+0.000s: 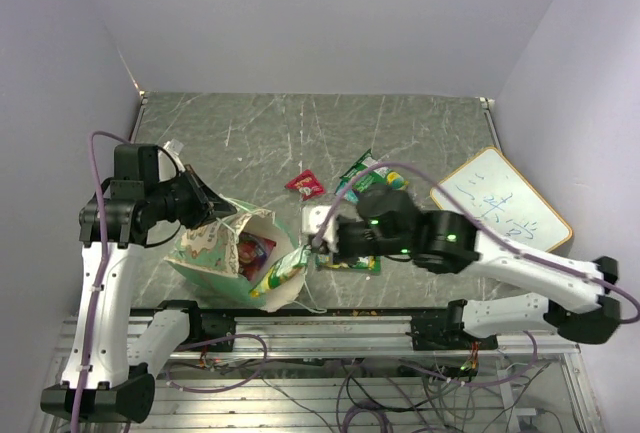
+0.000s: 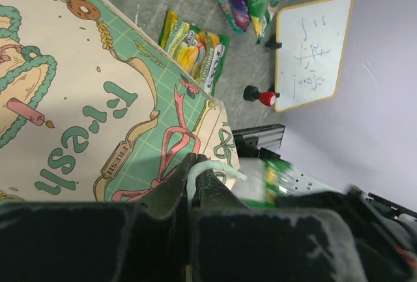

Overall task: Take the snacks out of the paper bag
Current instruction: Take out the snack from the paper bag, then place the snack at the center of the board.

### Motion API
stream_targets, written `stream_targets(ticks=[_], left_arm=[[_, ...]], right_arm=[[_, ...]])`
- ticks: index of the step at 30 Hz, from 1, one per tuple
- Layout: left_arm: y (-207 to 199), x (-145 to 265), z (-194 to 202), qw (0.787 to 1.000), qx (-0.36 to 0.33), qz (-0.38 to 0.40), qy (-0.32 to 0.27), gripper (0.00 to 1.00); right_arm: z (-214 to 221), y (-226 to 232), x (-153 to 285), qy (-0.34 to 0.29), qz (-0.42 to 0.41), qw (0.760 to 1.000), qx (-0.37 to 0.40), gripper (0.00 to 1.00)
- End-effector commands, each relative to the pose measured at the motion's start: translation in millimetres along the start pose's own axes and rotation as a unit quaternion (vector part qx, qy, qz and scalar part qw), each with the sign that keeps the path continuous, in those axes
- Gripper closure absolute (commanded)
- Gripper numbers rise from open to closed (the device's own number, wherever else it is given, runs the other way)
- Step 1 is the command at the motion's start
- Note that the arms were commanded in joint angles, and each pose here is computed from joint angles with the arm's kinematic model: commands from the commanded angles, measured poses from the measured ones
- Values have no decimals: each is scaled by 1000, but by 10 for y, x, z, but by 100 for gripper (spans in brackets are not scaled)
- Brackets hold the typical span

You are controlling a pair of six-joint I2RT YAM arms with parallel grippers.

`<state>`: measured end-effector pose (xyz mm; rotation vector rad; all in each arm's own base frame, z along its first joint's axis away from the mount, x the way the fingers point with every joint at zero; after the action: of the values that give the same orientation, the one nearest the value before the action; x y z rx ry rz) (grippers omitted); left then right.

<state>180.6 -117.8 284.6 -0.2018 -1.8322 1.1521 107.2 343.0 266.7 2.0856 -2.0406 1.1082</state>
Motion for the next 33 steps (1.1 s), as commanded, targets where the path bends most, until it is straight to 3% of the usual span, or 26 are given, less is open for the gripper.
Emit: stream_targets(ticks=[1, 6, 11, 14, 19, 27, 31, 33], left_arm=[[-4, 48, -103, 999, 0, -2, -47, 93], [5, 75, -111, 998, 2, -4, -58, 93], [47, 125, -99, 998, -6, -18, -64, 93], [41, 151, -65, 998, -5, -14, -63, 93], [-43, 230, -20, 998, -5, 5, -66, 93], [-168, 333, 15, 998, -14, 23, -64, 93], [-187, 345, 56, 997, -13, 36, -60, 93], [-190, 348, 79, 997, -12, 40, -57, 93]], right_arm=[[-317, -96, 679, -9, 66, 978, -197, 100], [-150, -186, 1127, 37, 168, 918, -356, 100], [321, -315, 1547, 116, 331, 813, -466, 100], [581, -296, 1681, 164, 391, 766, -483, 100], [842, -253, 1461, 218, 418, 740, -479, 100], [1446, -146, 1288, 341, 467, 657, -484, 100], [1675, -93, 1281, 391, 463, 641, -471, 100], [1732, -63, 1178, 397, 450, 647, -471, 100]])
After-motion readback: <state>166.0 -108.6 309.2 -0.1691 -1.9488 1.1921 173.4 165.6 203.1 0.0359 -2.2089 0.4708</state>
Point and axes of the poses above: each gripper's point midway between its finger pads, its own x axis back along the fingers, its own y axis along the line the jaws close on, z = x × y, the point moved 1 cm from there along x, back along the fingers, and after that the axes turned 10 degrees about x, right-handed, at the moved point
